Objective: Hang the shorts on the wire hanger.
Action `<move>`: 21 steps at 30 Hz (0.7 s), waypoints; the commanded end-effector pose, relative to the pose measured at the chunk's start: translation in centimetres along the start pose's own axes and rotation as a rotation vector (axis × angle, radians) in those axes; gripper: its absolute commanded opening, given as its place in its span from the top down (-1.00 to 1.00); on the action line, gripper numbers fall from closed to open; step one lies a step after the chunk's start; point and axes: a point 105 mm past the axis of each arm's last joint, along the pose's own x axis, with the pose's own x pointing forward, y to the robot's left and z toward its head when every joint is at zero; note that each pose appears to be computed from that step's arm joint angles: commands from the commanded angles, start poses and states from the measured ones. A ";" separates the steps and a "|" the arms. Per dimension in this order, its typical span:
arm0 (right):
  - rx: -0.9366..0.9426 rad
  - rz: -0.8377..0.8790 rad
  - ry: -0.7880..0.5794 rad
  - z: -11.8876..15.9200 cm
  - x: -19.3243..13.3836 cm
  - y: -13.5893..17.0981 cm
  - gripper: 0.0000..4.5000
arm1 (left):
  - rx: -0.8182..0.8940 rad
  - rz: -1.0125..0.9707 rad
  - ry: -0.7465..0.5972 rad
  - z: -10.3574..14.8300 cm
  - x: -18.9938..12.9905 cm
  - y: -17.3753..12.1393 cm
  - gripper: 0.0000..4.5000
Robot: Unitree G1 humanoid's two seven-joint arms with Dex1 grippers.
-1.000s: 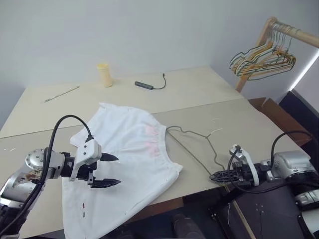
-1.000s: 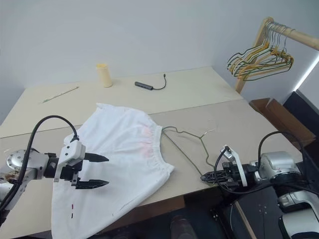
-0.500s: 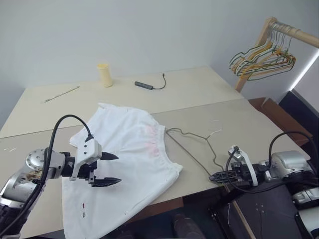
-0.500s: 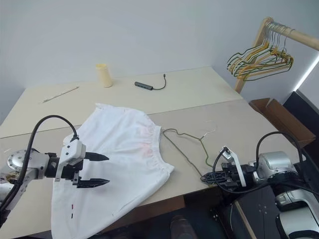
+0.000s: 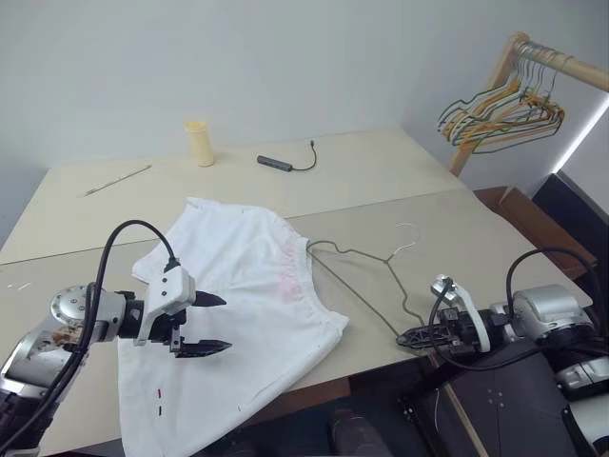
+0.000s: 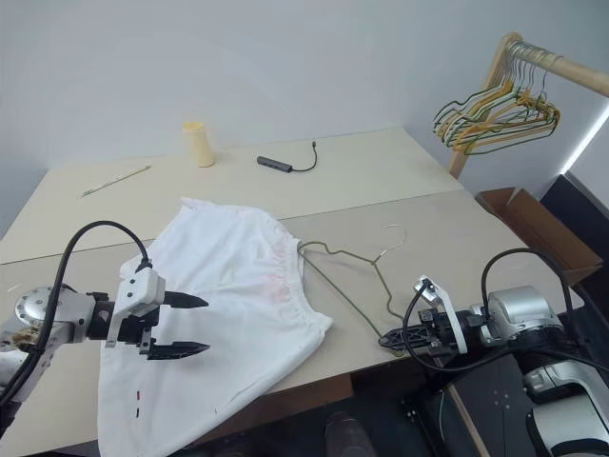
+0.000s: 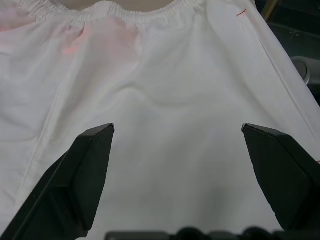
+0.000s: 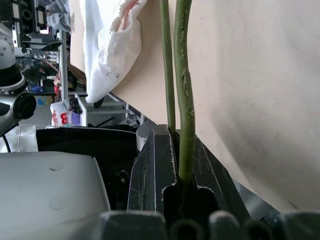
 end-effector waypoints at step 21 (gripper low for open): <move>-0.116 -0.063 0.010 2.8 -1.3 -0.5 1.00 | 0.048 0.016 -0.013 0.8 0.2 -0.3 -0.99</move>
